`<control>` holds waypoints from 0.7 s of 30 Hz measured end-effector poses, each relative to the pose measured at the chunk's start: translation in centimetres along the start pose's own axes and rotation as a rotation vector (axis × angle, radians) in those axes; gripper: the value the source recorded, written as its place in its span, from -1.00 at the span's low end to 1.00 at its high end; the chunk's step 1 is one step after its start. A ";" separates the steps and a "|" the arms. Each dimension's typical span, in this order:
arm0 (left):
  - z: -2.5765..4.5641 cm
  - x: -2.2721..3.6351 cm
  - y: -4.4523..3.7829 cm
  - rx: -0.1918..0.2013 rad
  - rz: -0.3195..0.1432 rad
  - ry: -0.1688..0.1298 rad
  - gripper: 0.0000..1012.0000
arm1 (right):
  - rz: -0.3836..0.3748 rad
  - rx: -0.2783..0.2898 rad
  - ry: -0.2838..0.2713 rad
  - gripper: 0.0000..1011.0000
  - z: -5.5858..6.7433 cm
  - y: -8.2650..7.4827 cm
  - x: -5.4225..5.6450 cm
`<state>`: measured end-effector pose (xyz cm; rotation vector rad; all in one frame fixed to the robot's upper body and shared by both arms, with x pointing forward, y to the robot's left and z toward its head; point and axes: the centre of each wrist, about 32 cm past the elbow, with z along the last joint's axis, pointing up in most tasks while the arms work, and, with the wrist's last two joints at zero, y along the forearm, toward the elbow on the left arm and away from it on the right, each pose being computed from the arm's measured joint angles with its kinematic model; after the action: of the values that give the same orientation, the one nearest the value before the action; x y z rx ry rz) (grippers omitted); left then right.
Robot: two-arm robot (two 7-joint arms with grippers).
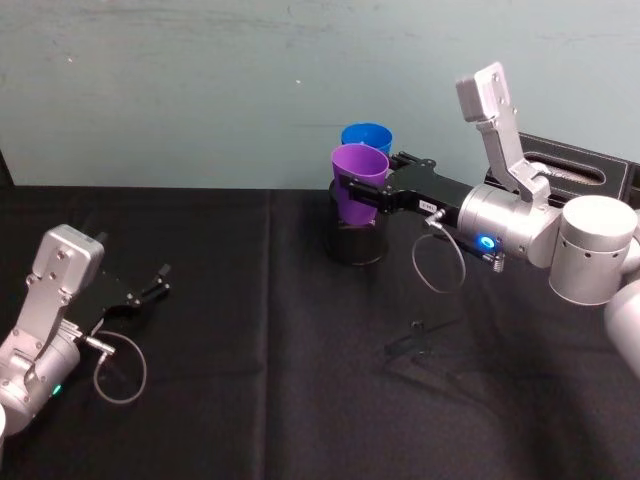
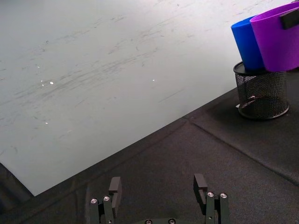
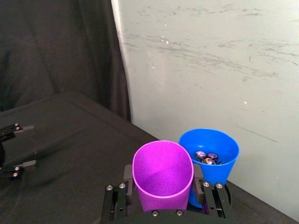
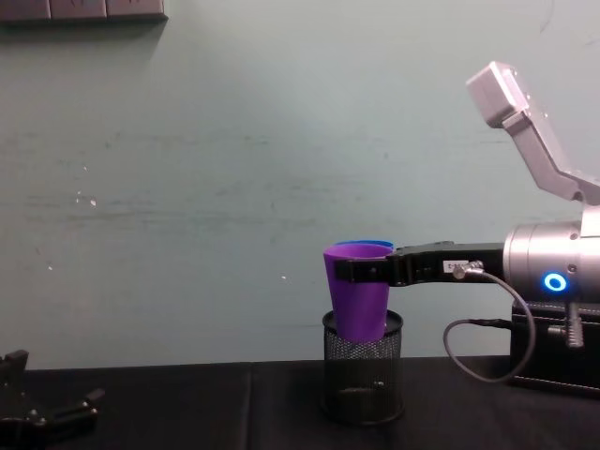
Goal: Pick up one cup with a gripper and tap it against the other cup.
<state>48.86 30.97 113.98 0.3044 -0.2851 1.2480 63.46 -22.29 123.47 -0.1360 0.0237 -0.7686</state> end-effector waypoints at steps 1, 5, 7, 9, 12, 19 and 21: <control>0.00 0.00 0.00 0.000 0.000 0.000 1.00 | -0.002 -0.001 0.001 0.45 0.0 0.1 0.0; 0.00 0.00 0.00 0.000 0.000 0.000 1.00 | -0.008 0.001 0.001 0.45 0.0 0.5 0.2; 0.00 0.00 0.00 0.000 0.000 0.000 1.00 | -0.011 0.003 0.001 0.45 0.1 0.7 0.3; 0.00 0.00 0.00 0.000 0.000 0.000 1.00 | -0.016 0.006 0.004 0.45 0.1 0.8 0.5; 0.00 0.00 0.00 0.000 0.000 0.000 1.00 | -0.020 0.008 0.006 0.45 0.1 0.9 0.7; 0.00 0.00 0.00 0.000 0.000 0.000 1.00 | -0.027 0.013 0.017 0.45 0.1 0.9 1.0; 0.00 0.00 0.00 0.000 0.000 0.000 1.00 | -0.024 0.015 0.019 0.45 0.2 0.8 1.1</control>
<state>48.86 30.97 113.98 0.3044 -0.2851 1.2480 64.83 -22.43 123.55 -0.1144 0.0347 -0.7942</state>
